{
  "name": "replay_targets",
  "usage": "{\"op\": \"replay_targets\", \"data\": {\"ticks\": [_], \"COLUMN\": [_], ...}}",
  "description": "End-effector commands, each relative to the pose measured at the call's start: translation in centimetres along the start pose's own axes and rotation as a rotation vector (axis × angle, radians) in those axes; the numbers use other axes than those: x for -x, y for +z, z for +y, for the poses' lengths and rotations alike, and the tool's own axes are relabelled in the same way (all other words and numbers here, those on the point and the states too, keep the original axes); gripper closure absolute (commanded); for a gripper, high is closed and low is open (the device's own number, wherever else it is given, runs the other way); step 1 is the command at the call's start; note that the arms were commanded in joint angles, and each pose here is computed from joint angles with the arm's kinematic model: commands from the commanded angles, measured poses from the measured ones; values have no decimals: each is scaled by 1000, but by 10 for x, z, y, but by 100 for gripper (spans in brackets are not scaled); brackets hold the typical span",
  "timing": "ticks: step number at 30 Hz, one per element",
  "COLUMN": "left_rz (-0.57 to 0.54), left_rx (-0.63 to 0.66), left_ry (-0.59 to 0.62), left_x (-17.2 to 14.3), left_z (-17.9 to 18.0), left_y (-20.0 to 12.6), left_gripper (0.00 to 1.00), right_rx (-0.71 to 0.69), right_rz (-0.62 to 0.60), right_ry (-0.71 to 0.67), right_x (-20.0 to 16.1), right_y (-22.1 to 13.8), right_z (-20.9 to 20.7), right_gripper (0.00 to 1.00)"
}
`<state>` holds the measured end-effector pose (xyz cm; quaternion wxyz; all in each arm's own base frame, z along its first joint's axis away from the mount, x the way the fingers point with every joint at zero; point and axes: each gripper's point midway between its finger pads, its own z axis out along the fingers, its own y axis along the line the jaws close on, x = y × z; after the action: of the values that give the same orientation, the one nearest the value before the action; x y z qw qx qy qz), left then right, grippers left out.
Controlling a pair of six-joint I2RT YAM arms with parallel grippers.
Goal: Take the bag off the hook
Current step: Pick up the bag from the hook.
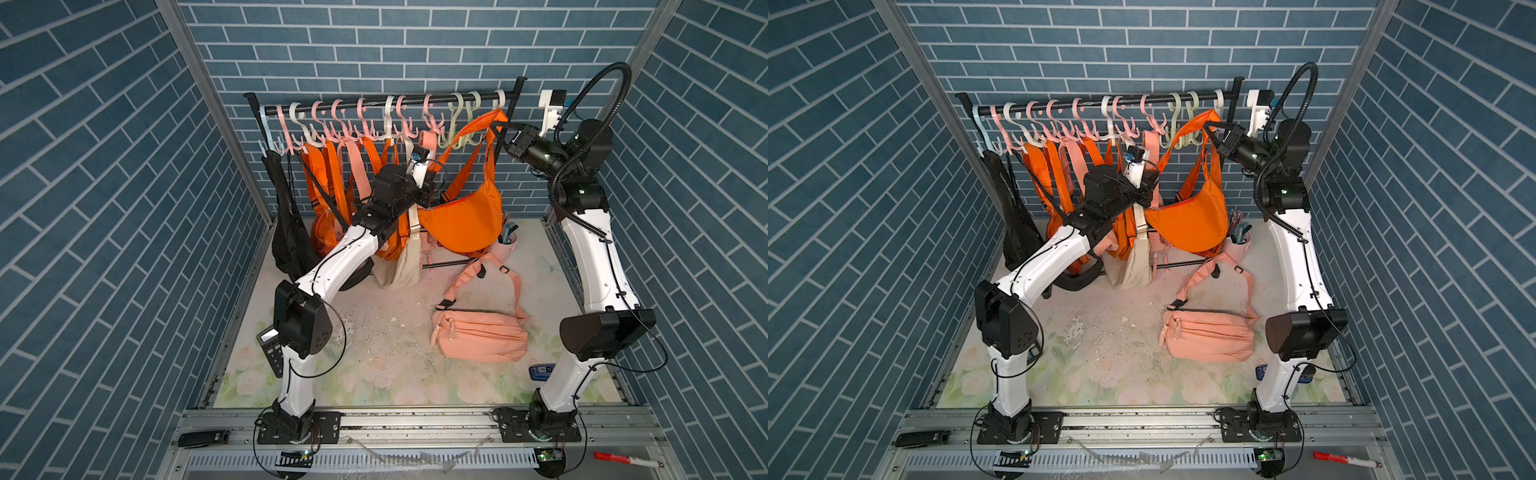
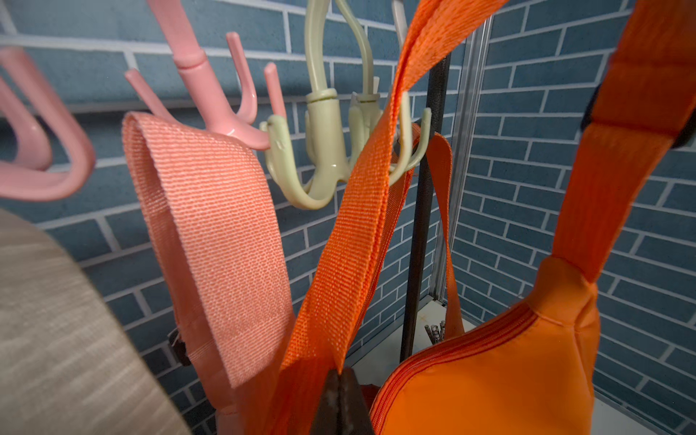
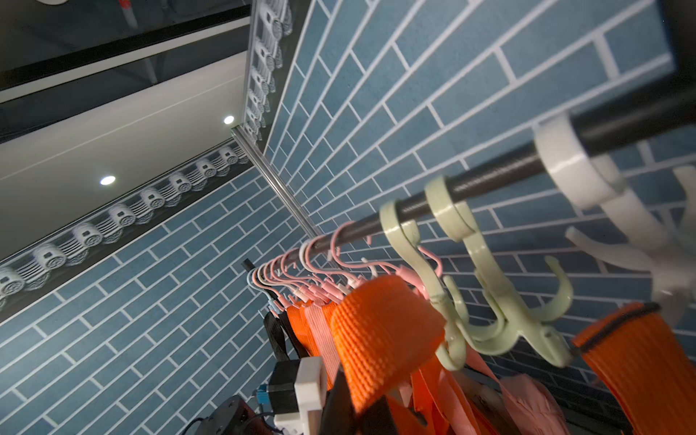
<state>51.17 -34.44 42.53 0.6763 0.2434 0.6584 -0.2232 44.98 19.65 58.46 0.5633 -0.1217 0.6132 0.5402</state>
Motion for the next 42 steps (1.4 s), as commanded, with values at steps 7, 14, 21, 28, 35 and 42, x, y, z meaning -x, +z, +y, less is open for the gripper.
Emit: {"op": "replay_targets", "data": {"ticks": [7,14,21,28,35,42], "left_rz": [-153,-215,-232,-213,-175,-141], "left_rx": [111,158,128,82,18,-51], "left_ry": [21,27,23,9,35,61], "left_x": [87,109,117,100,84,70], "left_z": [25,35,28,12,-16,-51], "left_y": [-50,-84,-107,-125,-143,-167], "left_gripper": [100,100,100,100,100,100], "right_rx": [91,99,78,-4,-77,-142], "right_rz": [-6,-3,10,34,51,54], "right_ry": [-52,-36,-57,-108,-147,-177], "right_x": [14,11,6,-11,-32,-47], "right_y": [25,30,20,-11,-47,-85], "right_z": [12,7,19,35,48,68], "right_gripper": [100,100,100,100,100,100]}}
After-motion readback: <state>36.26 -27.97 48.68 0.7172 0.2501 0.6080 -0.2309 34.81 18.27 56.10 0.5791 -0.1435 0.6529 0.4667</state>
